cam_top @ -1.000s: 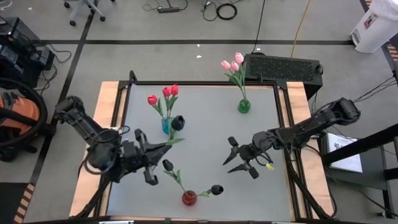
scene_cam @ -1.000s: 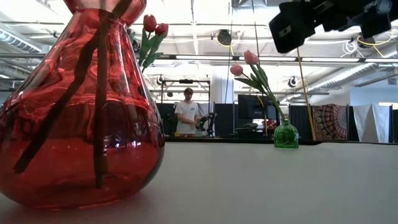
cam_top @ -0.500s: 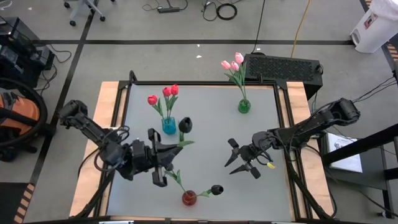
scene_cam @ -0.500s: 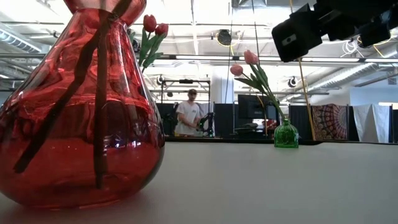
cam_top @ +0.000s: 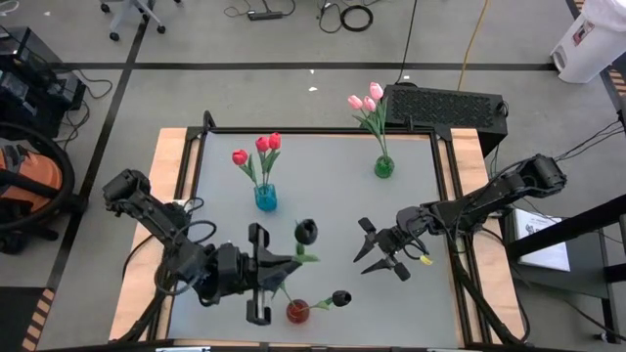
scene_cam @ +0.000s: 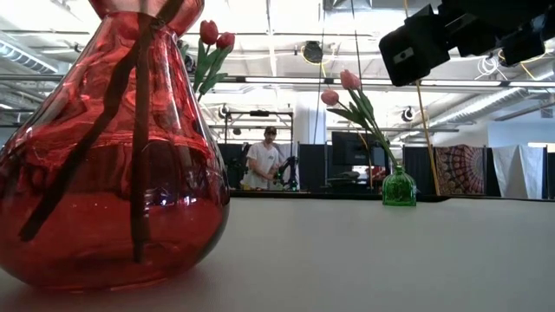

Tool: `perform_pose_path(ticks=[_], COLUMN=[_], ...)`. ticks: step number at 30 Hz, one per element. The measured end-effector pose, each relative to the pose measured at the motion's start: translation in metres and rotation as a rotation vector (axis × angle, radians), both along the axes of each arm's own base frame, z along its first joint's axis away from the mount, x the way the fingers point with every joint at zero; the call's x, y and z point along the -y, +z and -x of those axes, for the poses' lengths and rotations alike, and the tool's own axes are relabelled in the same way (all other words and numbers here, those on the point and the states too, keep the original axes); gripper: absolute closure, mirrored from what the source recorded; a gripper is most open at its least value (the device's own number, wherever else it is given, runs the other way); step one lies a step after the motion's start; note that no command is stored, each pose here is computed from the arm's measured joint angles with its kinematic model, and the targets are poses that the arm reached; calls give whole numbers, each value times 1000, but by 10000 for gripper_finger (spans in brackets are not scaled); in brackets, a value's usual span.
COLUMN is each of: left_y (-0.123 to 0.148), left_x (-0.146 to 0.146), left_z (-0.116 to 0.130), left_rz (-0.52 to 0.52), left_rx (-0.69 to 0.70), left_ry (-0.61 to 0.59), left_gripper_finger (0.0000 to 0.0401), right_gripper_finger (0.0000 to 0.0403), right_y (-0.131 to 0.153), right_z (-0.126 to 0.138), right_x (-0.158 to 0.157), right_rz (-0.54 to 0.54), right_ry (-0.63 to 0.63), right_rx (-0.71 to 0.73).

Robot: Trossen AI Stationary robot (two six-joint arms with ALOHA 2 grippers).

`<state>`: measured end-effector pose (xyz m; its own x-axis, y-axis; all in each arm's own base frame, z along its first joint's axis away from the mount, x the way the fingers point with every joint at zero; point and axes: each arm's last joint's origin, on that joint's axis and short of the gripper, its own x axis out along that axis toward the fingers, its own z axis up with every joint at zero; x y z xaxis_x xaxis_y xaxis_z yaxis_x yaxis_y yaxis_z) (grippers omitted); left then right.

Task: Sort flowers into vase by color
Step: Put the black flower into the red vase

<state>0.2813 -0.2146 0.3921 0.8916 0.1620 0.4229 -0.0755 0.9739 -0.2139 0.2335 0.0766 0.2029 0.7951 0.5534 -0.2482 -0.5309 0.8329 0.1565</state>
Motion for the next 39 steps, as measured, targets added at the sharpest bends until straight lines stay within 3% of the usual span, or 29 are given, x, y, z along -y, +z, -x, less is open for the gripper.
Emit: perform_pose_path(ticks=[9,20,39], left_y=[-21,-45,-86], left_x=[12,34,52], left_z=[-14,-11,-32], left_rz=[18,90,125], left_rx=[-19,-131,-150], left_ry=[2,138,196], left_gripper_finger=[393,393,393], right_gripper_finger=[241,241,241], right_y=[0,0,-3], right_z=[0,0,1], right_x=[0,0,0], right_rz=[-12,-12,-25], right_ry=[-3,-3,-7], right_rx=[-8,-8,-55])
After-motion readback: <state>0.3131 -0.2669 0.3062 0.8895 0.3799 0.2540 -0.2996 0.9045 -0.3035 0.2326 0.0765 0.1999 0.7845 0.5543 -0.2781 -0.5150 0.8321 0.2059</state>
